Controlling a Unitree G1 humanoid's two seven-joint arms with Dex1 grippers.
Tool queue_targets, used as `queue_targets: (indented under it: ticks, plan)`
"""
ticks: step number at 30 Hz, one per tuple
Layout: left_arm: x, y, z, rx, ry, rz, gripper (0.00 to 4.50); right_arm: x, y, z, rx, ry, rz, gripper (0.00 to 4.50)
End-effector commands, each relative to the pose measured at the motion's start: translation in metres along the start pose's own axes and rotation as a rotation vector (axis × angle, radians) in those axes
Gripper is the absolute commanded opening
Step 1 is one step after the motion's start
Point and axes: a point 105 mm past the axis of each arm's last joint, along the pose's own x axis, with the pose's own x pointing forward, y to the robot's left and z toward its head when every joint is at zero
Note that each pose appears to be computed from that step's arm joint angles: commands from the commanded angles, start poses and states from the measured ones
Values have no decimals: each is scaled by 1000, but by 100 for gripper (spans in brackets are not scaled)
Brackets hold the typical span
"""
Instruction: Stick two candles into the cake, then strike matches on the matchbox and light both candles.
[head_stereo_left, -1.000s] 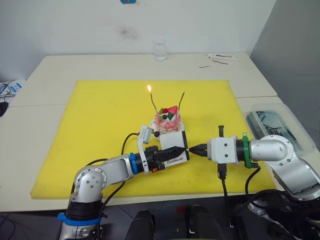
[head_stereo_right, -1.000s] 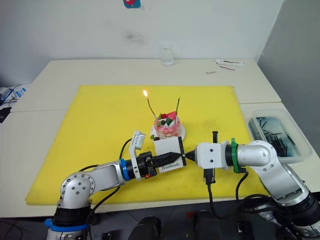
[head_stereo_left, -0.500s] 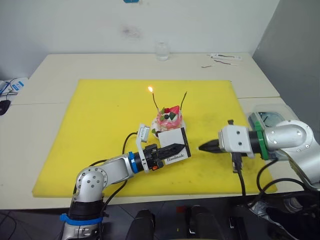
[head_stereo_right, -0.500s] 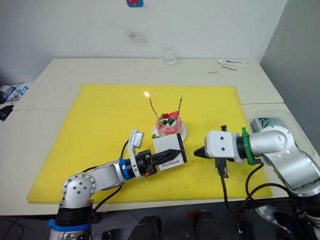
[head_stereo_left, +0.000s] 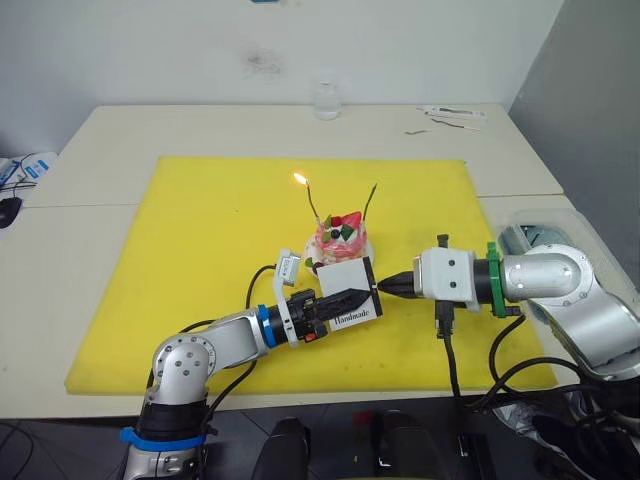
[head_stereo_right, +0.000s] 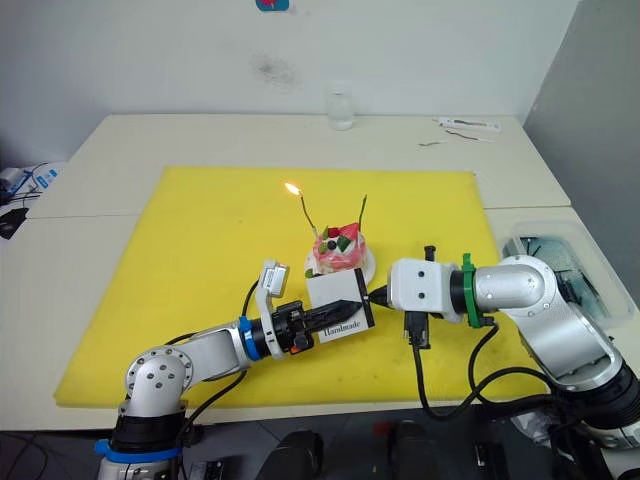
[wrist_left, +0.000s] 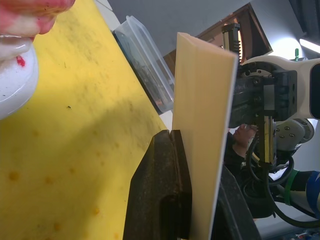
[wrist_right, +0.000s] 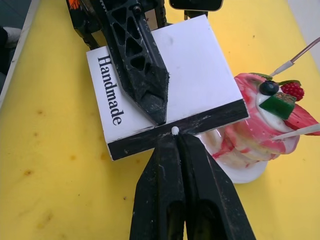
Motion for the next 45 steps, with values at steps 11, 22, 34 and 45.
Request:
queue_targets:
  ticks: [11,22,34,45]
  plan:
    - [2,-9,3,3,-33,-44,0,1,44,-17,-42,99,249,3]
    - [2,-8,8,-16,-81,-44,0,-35,14,-12,69,79,196,3]
    - [6,-3,9,15,-63,-18,0,-7,-5,11,-13,-28,9,3]
    - [8,-7,9,19,-57,-39,0,-4,-6,3,-34,25,-3,3]
